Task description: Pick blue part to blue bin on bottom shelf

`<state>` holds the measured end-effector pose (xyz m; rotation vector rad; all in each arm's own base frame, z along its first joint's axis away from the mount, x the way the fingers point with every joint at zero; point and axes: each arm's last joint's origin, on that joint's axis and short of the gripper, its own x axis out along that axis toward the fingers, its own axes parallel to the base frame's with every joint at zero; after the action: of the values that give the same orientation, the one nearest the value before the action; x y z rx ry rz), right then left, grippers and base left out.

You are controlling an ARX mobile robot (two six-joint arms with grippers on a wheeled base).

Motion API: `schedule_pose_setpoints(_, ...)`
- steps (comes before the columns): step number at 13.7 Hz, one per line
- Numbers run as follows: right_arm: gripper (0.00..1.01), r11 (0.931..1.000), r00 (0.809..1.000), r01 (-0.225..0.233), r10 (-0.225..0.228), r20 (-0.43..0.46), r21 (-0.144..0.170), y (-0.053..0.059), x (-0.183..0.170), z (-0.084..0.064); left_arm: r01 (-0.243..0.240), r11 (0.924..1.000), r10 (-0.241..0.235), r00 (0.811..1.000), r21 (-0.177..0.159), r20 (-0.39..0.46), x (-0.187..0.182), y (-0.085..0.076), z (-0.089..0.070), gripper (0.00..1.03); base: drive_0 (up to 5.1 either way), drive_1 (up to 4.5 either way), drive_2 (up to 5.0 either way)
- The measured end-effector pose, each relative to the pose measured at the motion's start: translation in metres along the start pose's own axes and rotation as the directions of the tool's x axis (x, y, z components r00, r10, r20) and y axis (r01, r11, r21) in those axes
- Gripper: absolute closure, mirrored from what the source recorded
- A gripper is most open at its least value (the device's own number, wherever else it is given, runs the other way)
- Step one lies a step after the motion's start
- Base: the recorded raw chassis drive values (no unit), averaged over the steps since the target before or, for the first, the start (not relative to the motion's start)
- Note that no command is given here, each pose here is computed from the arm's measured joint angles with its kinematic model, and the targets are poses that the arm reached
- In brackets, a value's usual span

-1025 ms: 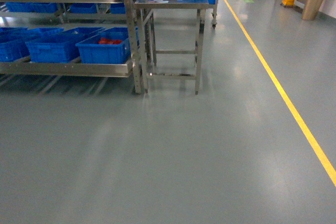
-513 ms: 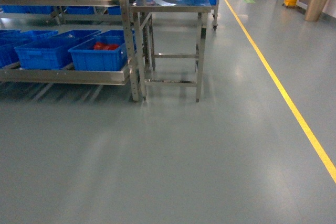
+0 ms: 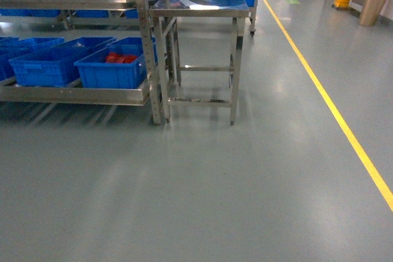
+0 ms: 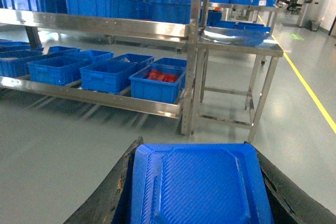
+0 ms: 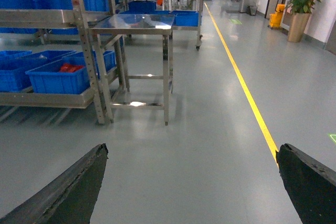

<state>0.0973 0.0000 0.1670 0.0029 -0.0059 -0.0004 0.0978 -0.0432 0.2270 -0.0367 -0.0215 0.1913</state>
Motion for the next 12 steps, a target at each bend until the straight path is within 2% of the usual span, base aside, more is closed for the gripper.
schedule_pose_setpoints(12, 0.03, 1.0000, 1.000, 0.000, 0.000, -0.005, 0.000, 0.0000, 0.0000, -0.0005, -0.001, 1.0000, 0.001, 1.000, 0.001, -0.001, 0.0001, 0.0000, -0.0002, 0.59, 0.0, 4.09, -4.0)
